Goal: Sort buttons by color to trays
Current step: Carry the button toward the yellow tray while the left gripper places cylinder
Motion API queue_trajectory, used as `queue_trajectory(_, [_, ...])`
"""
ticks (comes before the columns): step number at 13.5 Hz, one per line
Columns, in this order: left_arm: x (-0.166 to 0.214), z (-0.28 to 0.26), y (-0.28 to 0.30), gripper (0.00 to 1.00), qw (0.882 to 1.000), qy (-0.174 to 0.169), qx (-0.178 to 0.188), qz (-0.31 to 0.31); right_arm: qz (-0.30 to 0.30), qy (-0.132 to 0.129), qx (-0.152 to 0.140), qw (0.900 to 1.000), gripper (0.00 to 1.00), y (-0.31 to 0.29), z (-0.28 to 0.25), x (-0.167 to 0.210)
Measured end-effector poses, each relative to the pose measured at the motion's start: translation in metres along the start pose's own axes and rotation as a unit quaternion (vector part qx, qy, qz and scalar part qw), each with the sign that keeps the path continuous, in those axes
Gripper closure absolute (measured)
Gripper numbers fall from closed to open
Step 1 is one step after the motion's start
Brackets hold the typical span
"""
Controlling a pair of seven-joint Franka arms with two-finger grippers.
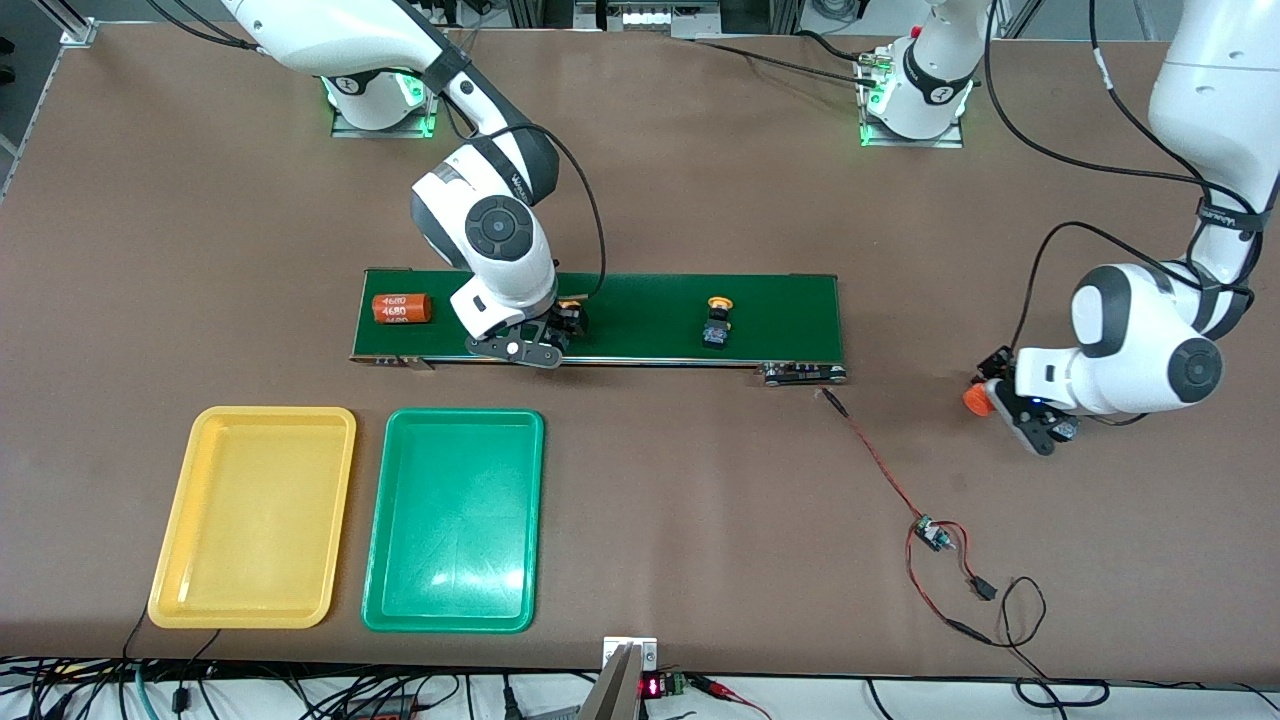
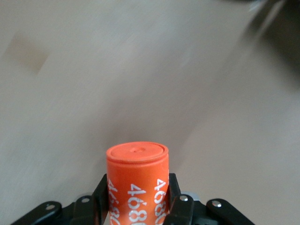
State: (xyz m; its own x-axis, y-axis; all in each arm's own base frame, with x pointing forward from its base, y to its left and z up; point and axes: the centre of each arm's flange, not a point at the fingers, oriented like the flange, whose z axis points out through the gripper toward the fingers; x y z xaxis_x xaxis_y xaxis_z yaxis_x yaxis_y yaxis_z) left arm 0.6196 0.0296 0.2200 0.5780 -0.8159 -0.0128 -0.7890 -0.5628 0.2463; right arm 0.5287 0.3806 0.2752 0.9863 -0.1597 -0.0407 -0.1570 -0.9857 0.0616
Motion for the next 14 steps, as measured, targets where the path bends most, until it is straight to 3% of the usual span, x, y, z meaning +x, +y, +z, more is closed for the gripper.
queue_trajectory(4, [0.085, -0.011, 0.075, 0.49, 0.991, -0.020, 0.002, 0.130, 0.002, -0.004, -0.003, 1.000, 0.00, 0.002, 0.007, 0.002])
queue_trajectory(7, [0.120, -0.007, 0.116, 0.49, 0.978, -0.035, -0.007, 0.204, 0.001, -0.014, -0.008, 1.000, 0.02, 0.002, 0.021, 0.001])
queue_trajectory(9, [0.139, -0.008, 0.141, 0.49, 0.969, -0.041, -0.007, 0.243, 0.001, -0.019, -0.011, 1.000, 0.18, 0.002, 0.027, 0.001])
queue_trajectory(10, [0.150, -0.008, 0.154, 0.49, 0.962, -0.043, -0.006, 0.269, 0.002, -0.019, -0.012, 1.000, 0.18, 0.003, 0.029, 0.002])
queue_trajectory(14, [0.173, -0.007, 0.204, 0.49, 0.942, -0.055, -0.008, 0.332, 0.006, -0.017, -0.013, 1.000, 0.63, 0.007, 0.029, 0.007])
